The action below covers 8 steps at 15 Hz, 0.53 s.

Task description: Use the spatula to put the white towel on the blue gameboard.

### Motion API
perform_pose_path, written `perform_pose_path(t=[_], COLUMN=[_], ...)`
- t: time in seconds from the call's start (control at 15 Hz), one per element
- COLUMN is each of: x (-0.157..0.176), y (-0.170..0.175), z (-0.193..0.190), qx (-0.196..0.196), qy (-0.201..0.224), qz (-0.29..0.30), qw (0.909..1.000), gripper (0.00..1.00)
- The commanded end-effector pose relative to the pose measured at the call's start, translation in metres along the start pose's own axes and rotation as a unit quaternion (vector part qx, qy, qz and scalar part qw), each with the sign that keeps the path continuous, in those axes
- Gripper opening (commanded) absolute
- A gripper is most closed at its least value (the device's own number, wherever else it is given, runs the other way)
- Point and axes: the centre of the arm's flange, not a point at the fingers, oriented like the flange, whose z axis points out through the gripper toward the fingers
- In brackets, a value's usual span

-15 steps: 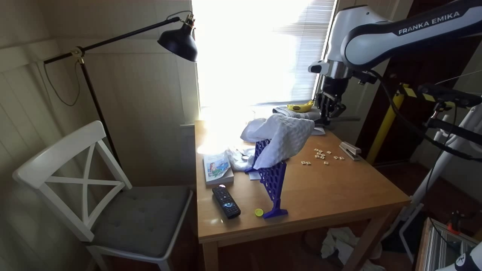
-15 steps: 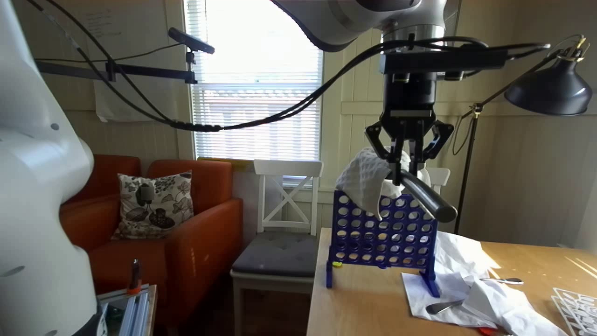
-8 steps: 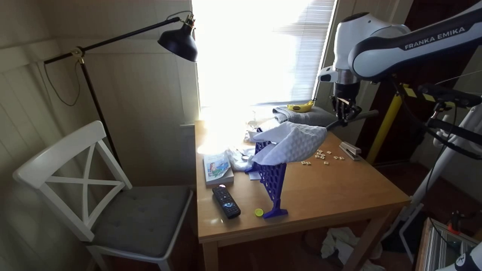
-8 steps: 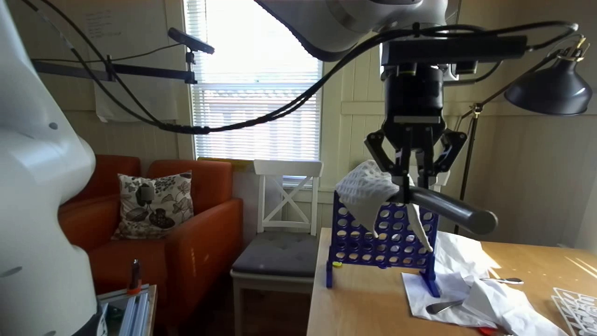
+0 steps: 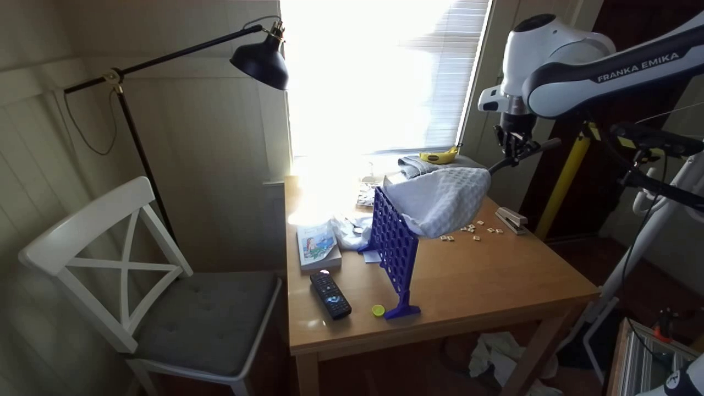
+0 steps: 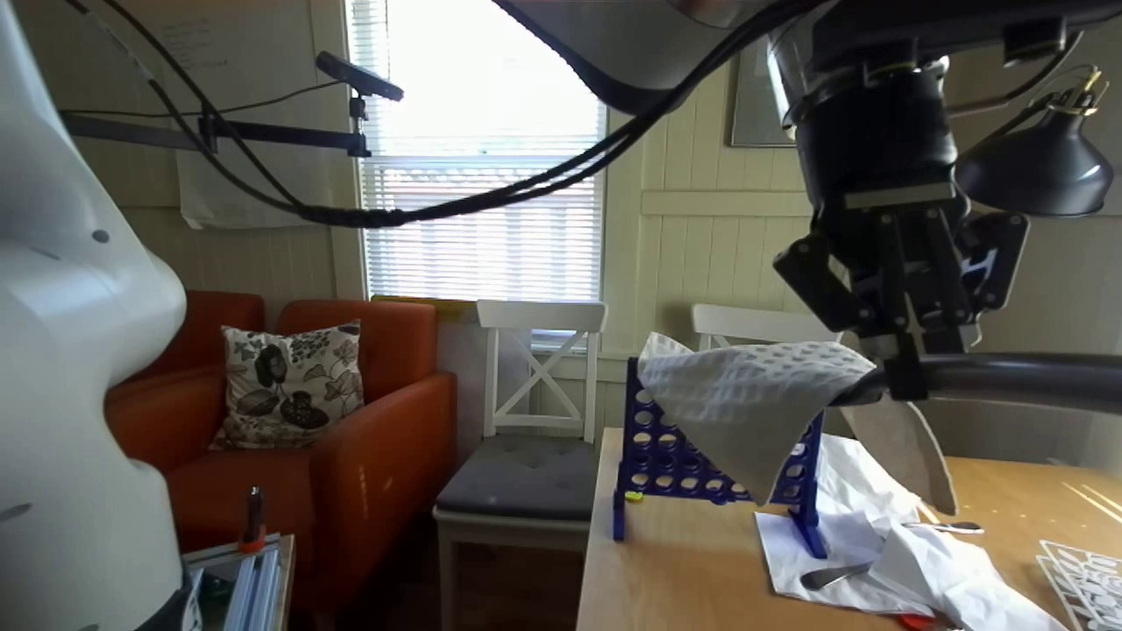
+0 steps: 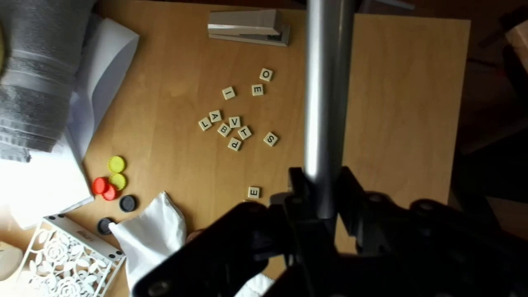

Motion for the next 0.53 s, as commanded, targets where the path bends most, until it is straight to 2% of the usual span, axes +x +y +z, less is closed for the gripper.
perform_pose_path(t=[0.0, 0.13, 0.2, 0.27, 0.33, 0.47], x=[-0.034, -0.050, 0.027, 0.029, 0.045, 0.092], y=[0.015, 0.023, 0.014, 0.015, 0.013, 0.005], z=[-0.013, -0.027, -0.060, -0.069, -0.087, -0.125], qx=[-0.055, -0.084, -0.107, -0.124, -0.134, -0.149], qy=[0.005, 0.030, 0.040, 0.050, 0.058, 0.086], qz=[-0.035, -0.057, -0.070, -0.082, -0.102, -0.128], qw=[0.9979, 0.9943, 0.9910, 0.9876, 0.9841, 0.9768], gripper=[0.06, 0.06, 0.06, 0.06, 0.06, 0.06])
